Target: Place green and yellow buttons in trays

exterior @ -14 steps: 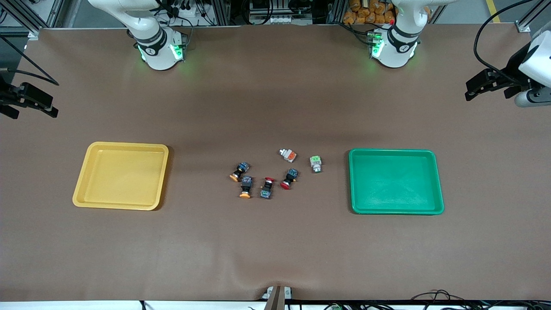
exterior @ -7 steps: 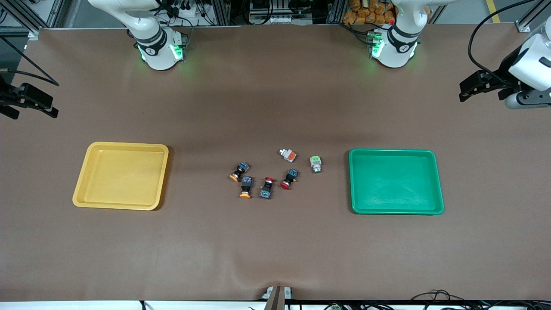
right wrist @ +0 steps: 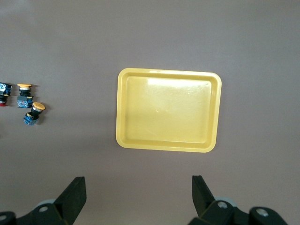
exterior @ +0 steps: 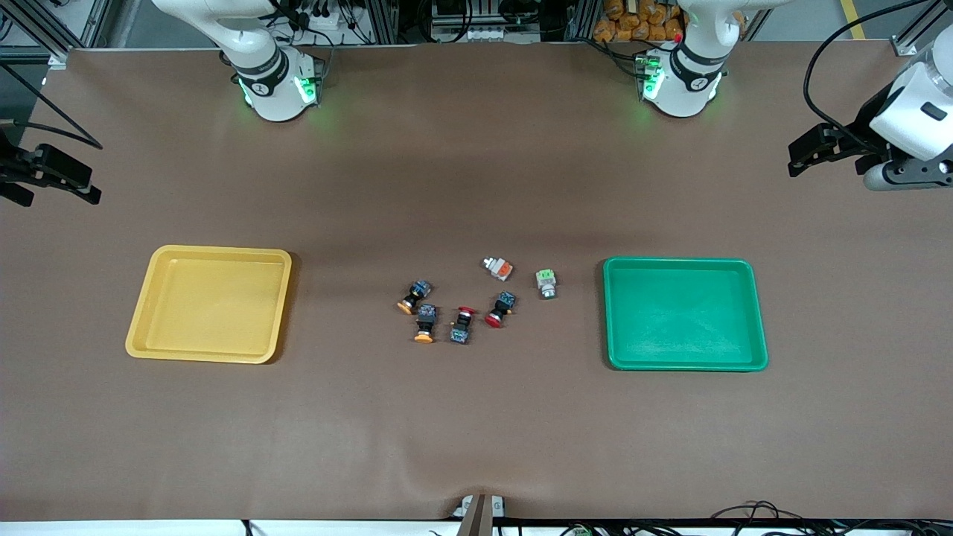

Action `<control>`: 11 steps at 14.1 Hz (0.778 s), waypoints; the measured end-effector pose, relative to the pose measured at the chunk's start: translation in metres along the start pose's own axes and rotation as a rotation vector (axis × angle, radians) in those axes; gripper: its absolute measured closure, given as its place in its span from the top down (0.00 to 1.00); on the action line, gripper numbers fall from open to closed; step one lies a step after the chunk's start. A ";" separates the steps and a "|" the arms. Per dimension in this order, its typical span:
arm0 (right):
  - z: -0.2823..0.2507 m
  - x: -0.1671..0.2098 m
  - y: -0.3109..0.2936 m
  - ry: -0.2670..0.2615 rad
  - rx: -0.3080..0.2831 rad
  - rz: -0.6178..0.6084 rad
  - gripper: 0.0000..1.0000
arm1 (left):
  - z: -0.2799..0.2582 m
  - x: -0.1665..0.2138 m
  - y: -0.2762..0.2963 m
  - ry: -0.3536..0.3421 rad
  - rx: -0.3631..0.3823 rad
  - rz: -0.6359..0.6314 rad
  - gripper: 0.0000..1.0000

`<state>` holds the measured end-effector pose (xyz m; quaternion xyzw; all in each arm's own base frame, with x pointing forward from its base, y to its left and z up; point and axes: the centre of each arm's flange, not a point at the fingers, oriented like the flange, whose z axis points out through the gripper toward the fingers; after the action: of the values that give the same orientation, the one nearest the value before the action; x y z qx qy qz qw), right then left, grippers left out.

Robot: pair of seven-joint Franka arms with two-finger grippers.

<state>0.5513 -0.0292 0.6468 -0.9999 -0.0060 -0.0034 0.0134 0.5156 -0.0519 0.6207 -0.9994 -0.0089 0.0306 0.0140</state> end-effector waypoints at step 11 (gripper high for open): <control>0.001 0.001 0.001 -0.003 0.000 0.001 1.00 | 0.077 0.025 0.095 -0.057 0.004 -0.044 1.00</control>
<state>0.5520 -0.0299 0.6453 -0.9999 -0.0054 -0.0021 0.0134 0.5377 -0.1442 0.5398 -0.9976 -0.0314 0.0586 0.0166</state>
